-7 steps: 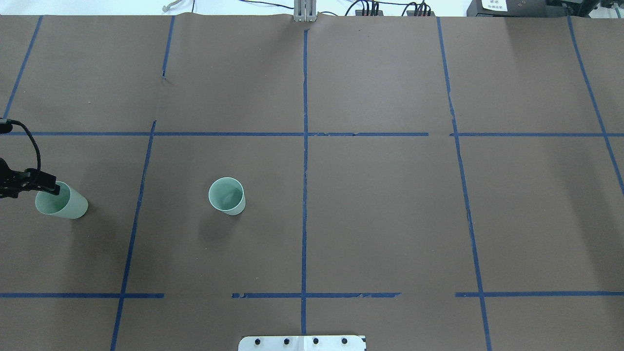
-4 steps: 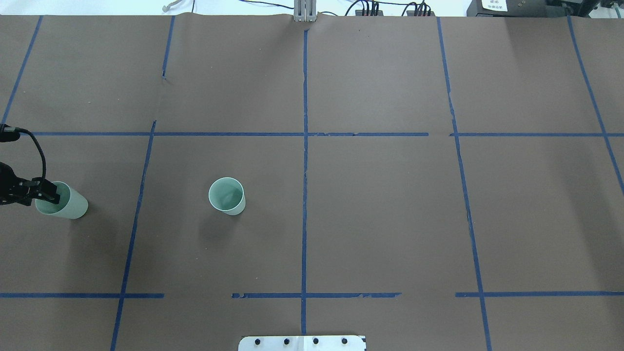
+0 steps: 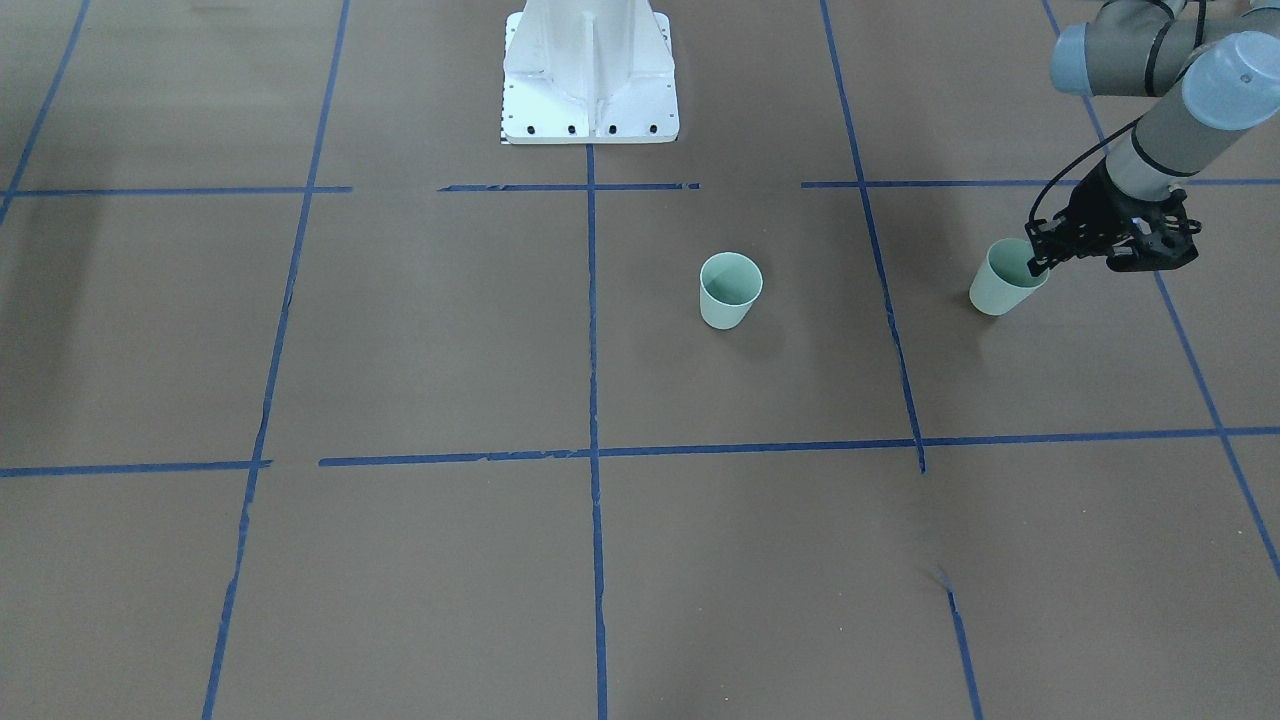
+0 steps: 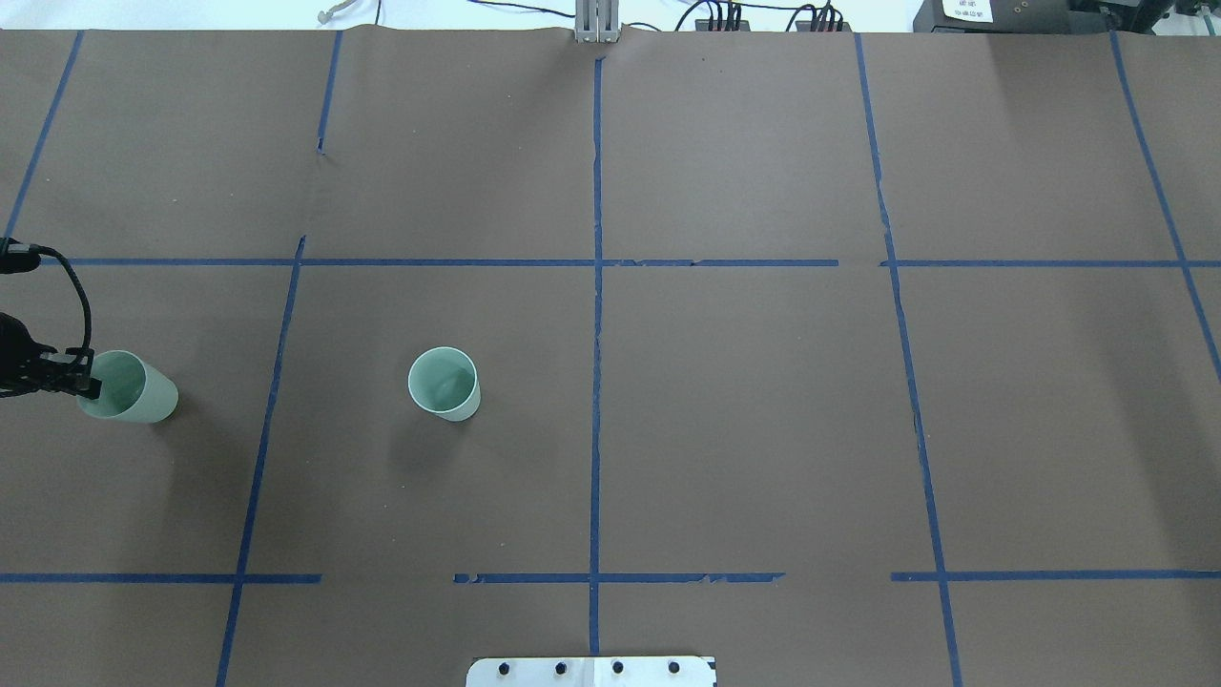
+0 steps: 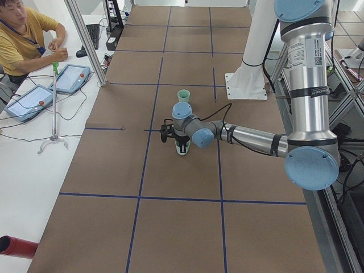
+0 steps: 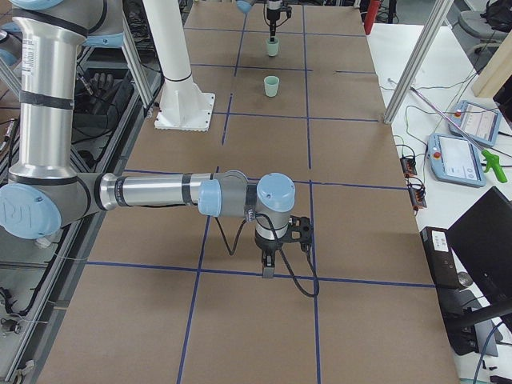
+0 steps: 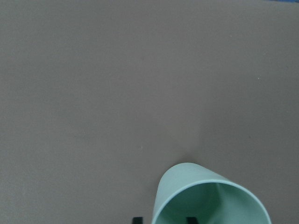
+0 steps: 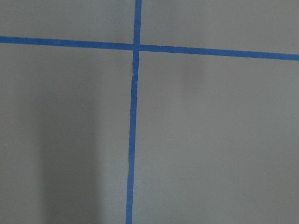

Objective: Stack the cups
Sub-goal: 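Lift the cup with the left gripper and carry it over the other cup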

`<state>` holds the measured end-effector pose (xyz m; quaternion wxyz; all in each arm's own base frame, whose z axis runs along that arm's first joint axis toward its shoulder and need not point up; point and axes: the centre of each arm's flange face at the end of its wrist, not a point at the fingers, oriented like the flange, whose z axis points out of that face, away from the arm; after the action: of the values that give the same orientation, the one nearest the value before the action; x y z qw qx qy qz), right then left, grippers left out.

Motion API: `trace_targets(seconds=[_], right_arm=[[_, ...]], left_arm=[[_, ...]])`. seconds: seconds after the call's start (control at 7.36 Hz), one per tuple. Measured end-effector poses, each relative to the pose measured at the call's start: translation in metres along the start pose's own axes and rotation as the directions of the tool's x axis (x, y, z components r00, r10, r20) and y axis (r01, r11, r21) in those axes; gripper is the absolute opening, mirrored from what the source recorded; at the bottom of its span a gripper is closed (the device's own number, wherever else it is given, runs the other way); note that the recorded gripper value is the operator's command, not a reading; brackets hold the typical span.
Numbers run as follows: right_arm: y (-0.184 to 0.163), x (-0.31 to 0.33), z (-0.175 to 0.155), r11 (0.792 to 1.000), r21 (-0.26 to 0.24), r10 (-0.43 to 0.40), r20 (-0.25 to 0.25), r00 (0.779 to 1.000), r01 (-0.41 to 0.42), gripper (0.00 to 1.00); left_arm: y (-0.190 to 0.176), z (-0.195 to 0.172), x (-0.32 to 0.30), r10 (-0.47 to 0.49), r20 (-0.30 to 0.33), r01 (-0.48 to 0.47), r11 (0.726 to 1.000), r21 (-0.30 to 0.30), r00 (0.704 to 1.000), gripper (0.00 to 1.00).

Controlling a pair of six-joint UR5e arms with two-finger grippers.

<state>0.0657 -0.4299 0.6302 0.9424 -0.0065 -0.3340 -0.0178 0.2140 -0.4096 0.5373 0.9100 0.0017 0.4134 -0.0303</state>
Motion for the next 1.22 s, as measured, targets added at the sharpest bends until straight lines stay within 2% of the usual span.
trace_targets(seconds=[0.27, 0.68, 0.95, 1.22], right_arm=[[0.000, 0.000, 0.000, 1.000, 0.000, 0.000, 0.000, 1.000, 0.000, 1.00], [0.000, 0.000, 0.000, 1.000, 0.000, 0.000, 0.000, 1.000, 0.000, 1.00], [0.000, 0.000, 0.000, 1.000, 0.000, 0.000, 0.000, 1.000, 0.000, 1.00], [0.000, 0.000, 0.000, 1.000, 0.000, 0.000, 0.000, 1.000, 0.000, 1.00]], left_arm=[[-0.003, -0.031, 0.035, -0.018, -0.026, 0.018, 1.000, 0.024, 0.999, 0.00], [-0.042, -0.082, 0.164, -0.180, -0.069, 0.181, 0.983, 0.021, 0.981, 0.00], [-0.037, -0.089, 0.262, -0.273, -0.103, 0.270, 0.962, -0.046, 0.956, 0.00], [-0.019, -0.070, 0.321, -0.330, -0.097, 0.319, 0.941, -0.112, 0.939, 0.00]])
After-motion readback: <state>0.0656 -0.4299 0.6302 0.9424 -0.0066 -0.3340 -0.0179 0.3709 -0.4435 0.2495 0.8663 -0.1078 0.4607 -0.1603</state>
